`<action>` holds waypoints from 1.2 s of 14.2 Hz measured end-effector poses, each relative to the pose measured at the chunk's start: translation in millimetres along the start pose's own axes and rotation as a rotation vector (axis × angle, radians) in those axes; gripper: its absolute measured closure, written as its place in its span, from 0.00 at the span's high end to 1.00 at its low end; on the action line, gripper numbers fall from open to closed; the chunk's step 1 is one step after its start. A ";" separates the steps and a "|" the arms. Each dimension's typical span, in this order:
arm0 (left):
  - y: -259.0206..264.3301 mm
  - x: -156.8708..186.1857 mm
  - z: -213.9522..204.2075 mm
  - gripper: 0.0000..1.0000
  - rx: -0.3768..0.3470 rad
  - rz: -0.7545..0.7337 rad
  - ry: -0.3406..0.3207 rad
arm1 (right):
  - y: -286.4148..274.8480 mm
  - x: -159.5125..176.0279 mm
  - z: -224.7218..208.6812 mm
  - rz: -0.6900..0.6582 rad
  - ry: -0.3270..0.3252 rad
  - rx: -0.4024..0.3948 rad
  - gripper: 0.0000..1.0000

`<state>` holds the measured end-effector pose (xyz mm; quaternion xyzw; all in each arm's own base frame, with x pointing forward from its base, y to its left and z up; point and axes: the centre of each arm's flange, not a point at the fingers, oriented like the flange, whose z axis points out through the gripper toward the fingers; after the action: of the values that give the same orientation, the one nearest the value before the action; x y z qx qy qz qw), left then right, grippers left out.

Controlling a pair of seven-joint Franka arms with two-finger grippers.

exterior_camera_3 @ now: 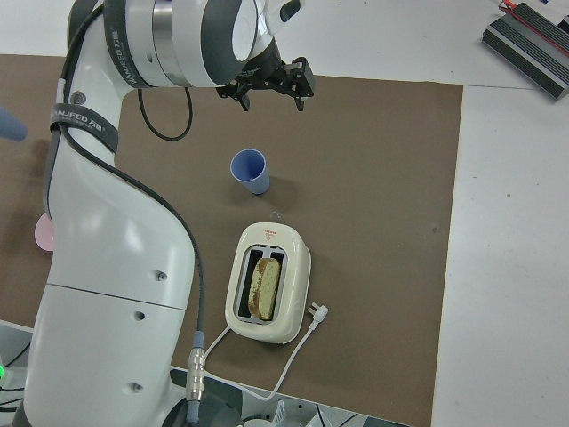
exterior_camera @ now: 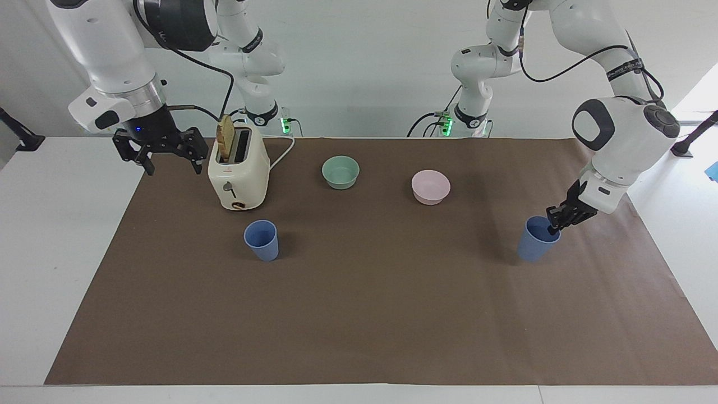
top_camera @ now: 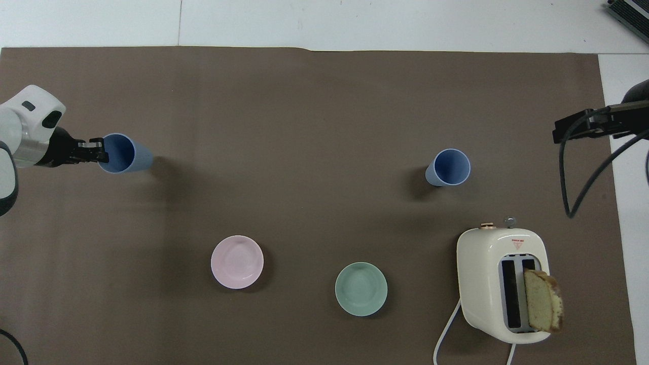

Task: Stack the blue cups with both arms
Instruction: 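Carry the blue cup with the left gripper toward the table center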

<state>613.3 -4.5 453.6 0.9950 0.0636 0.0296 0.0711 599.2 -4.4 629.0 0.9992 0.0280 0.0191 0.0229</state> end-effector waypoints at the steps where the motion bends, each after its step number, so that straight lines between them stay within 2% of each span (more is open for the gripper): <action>1: 28.0 -0.8 -11.2 0.04 -0.005 -0.014 -0.007 | 0.0 0.0 0.0 0.000 0.000 0.000 1.00; 4: 123.1 -18.1 -26.6 0.04 0.005 -0.041 -0.009 | 0.0 0.0 0.0 0.000 0.000 0.000 1.00; 10: 263.3 -80.6 2.2 0.04 0.007 -0.051 -0.036 | 0.0 0.0 0.0 0.000 0.000 0.000 1.00; 13: 311.7 -104.0 35.1 0.04 0.003 -0.016 -0.041 | 0.0 0.0 0.0 0.000 0.000 0.000 1.00; 17: 327.8 -108.0 69.1 0.04 0.010 0.002 -0.044 | 0.0 0.0 0.0 0.000 0.000 0.000 1.00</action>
<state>551.2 -350.0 427.5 0.9958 0.0610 0.0074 0.0674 599.1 -4.4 629.0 0.9992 0.0280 0.0191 0.0229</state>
